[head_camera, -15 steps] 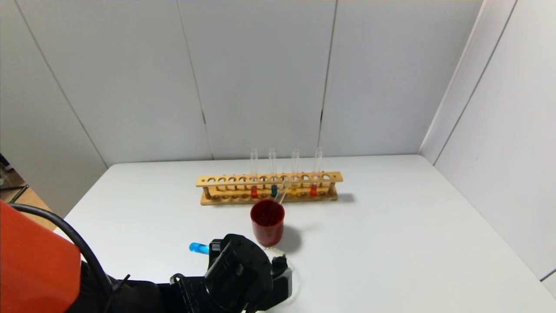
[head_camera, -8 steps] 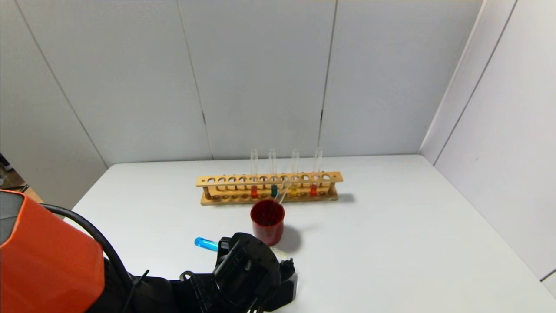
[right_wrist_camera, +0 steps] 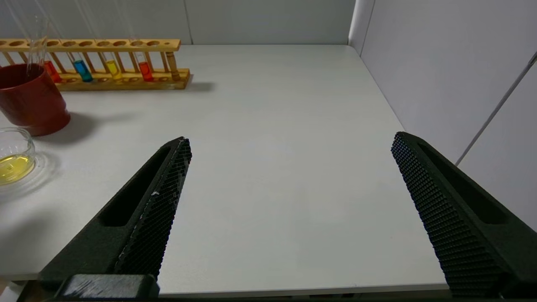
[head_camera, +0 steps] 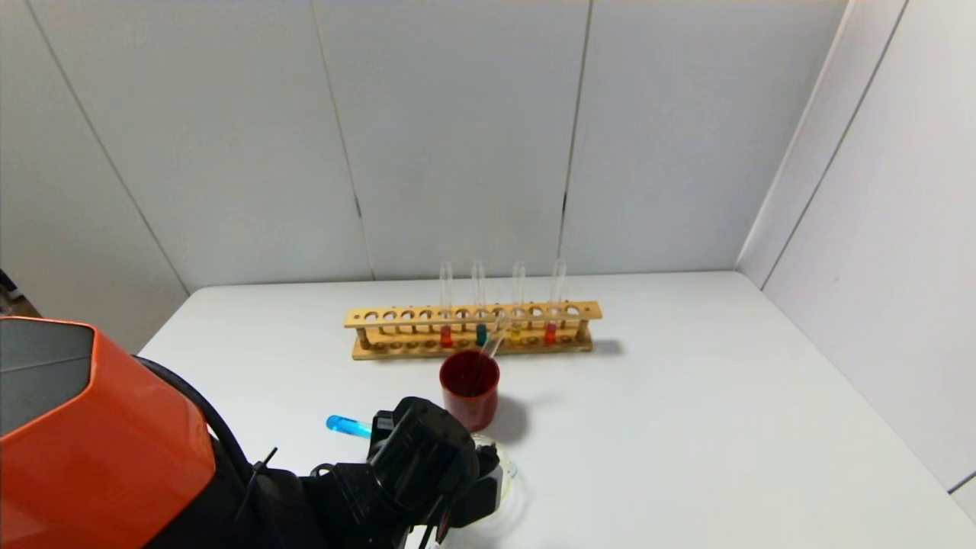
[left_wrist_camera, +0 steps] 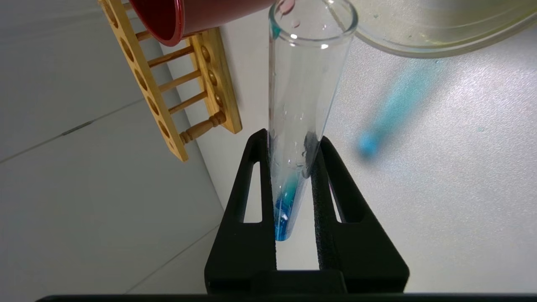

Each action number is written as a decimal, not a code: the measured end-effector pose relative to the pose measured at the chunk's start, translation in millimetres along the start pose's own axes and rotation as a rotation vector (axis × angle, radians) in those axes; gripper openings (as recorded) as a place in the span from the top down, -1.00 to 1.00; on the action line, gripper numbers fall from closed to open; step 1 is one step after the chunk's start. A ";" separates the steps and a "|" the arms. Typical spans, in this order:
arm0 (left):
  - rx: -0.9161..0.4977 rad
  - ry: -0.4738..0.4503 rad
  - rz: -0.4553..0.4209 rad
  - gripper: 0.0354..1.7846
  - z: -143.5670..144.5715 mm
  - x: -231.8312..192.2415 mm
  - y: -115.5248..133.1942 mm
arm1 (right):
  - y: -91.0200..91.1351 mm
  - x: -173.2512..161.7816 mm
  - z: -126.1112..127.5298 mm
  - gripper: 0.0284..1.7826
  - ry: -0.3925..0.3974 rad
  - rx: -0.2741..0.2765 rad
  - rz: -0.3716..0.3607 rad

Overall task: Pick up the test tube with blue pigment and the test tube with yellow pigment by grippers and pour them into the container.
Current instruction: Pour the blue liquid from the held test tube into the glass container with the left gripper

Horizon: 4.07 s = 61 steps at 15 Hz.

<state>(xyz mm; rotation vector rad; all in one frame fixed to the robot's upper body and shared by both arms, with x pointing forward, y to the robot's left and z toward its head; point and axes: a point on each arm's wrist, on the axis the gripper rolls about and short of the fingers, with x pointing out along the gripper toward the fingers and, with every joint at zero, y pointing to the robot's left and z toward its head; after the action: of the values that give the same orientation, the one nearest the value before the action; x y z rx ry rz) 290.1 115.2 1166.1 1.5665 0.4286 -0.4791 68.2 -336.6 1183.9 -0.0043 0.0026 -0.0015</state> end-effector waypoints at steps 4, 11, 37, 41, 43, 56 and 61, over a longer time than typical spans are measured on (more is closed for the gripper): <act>0.023 0.007 -0.005 0.69 0.1 2.9 -1.0 | 0.0 0.0 0.0 -0.95 0.000 0.000 0.000; 0.090 0.010 -0.012 0.69 0.8 4.1 -3.7 | 0.0 0.0 0.0 -0.95 0.000 0.000 -0.001; 0.283 0.037 0.024 0.69 4.8 14.6 12.1 | 0.0 0.0 0.0 -0.95 0.000 0.000 0.000; 0.321 0.041 0.029 0.69 6.3 15.4 13.4 | 0.0 0.0 0.0 -0.95 0.000 0.000 0.000; 0.325 0.047 0.030 0.69 6.1 16.0 14.0 | 0.0 0.0 0.0 -0.95 0.000 0.000 0.000; 0.407 0.084 0.083 0.69 19.4 4.8 14.2 | 0.0 0.0 0.0 -0.95 0.000 0.000 0.000; 0.443 0.096 0.089 0.69 23.3 0.2 8.6 | 0.0 0.0 0.0 -0.95 0.000 0.000 0.000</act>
<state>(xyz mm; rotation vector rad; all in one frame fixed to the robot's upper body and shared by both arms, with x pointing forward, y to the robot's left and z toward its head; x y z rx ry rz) 294.0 91.5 1172.4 2.0339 0.3374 -0.4510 68.2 -336.6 1183.9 -0.0043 0.0026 -0.0019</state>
